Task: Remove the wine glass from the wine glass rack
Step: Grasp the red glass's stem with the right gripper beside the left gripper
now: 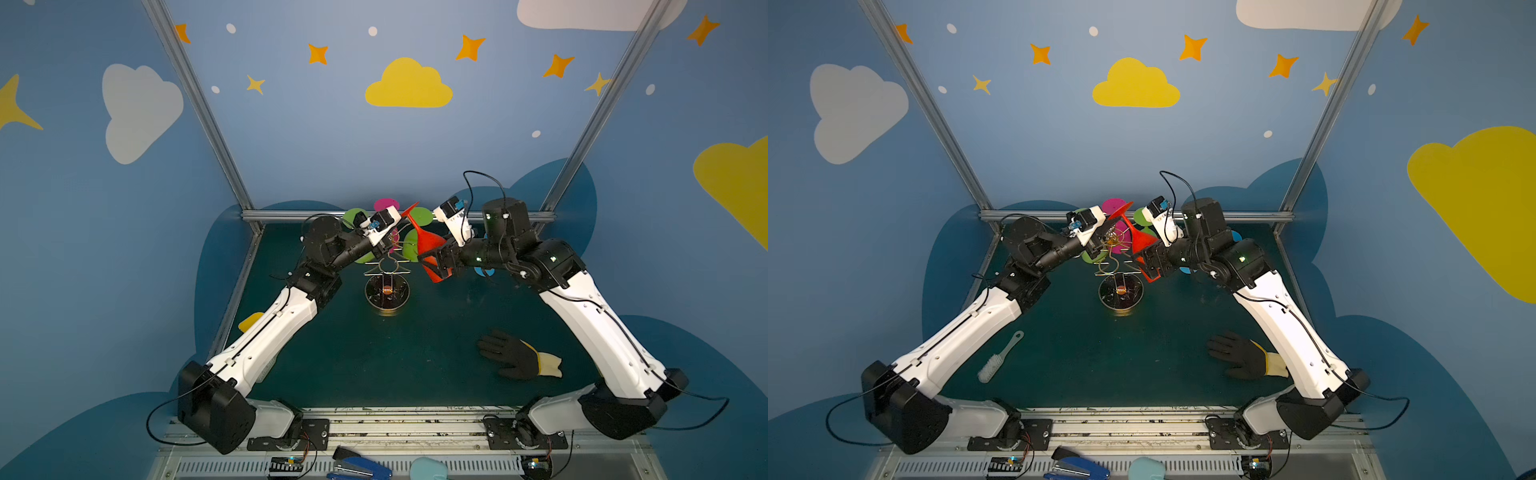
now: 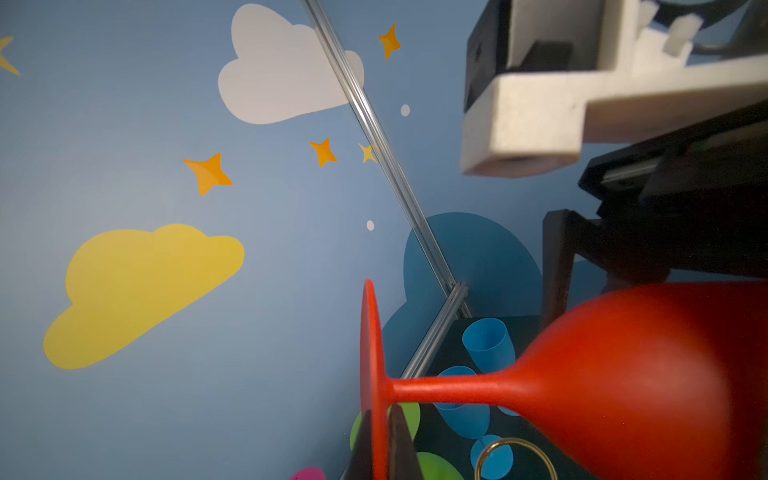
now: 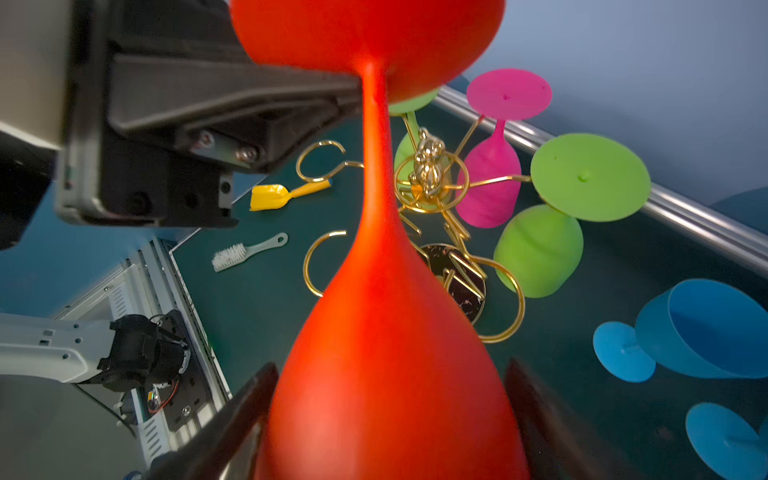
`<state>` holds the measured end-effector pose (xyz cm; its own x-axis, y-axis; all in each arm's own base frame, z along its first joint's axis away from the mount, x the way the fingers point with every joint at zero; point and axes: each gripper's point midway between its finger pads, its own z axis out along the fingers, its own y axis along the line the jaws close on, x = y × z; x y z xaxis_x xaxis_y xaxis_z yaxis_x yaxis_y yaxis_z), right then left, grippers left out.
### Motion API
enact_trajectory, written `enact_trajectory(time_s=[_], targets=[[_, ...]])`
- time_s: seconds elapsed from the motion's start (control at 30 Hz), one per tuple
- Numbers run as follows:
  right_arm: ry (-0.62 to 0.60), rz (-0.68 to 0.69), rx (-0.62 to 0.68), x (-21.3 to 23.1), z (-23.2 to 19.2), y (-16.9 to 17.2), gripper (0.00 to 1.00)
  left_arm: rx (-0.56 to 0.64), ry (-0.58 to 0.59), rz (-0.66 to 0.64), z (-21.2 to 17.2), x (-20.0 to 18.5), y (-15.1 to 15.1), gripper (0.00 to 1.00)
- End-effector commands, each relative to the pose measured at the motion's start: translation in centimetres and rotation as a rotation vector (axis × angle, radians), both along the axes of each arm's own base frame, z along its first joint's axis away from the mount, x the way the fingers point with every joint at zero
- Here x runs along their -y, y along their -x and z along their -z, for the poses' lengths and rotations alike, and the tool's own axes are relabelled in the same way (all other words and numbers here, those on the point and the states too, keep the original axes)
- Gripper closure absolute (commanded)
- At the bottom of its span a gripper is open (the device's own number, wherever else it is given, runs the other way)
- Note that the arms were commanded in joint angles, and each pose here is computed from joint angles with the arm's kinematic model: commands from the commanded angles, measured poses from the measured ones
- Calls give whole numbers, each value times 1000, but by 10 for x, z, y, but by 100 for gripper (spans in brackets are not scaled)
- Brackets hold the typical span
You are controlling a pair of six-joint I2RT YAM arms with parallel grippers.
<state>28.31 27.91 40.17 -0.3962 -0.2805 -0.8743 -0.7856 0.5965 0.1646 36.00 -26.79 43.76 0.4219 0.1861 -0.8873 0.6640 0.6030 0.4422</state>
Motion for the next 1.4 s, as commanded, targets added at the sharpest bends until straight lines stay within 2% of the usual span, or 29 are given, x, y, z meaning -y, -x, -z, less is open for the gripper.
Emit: enact_trajectory(time_s=[0.0,0.2,0.3,0.53,0.7,1.1,1.37], targets=[[-177,-61,82,-1,-43,9,16,-40,133,-48,-26,-14,6,97],[-450,-119,141,23,-92,26,15,-185,213,-139,-15,-27,-7,97],[-516,-57,171,44,-101,25,15,-258,249,-158,-9,-31,-11,97],[-542,77,194,84,-92,30,17,-406,333,-169,-4,-38,-18,97],[-527,133,150,92,-75,25,27,-452,364,-120,-4,-34,-14,97],[-523,129,37,70,-52,-8,36,-484,373,-89,-2,-30,-14,97],[-517,103,18,48,-49,-18,56,-488,367,-86,2,-27,-16,97]])
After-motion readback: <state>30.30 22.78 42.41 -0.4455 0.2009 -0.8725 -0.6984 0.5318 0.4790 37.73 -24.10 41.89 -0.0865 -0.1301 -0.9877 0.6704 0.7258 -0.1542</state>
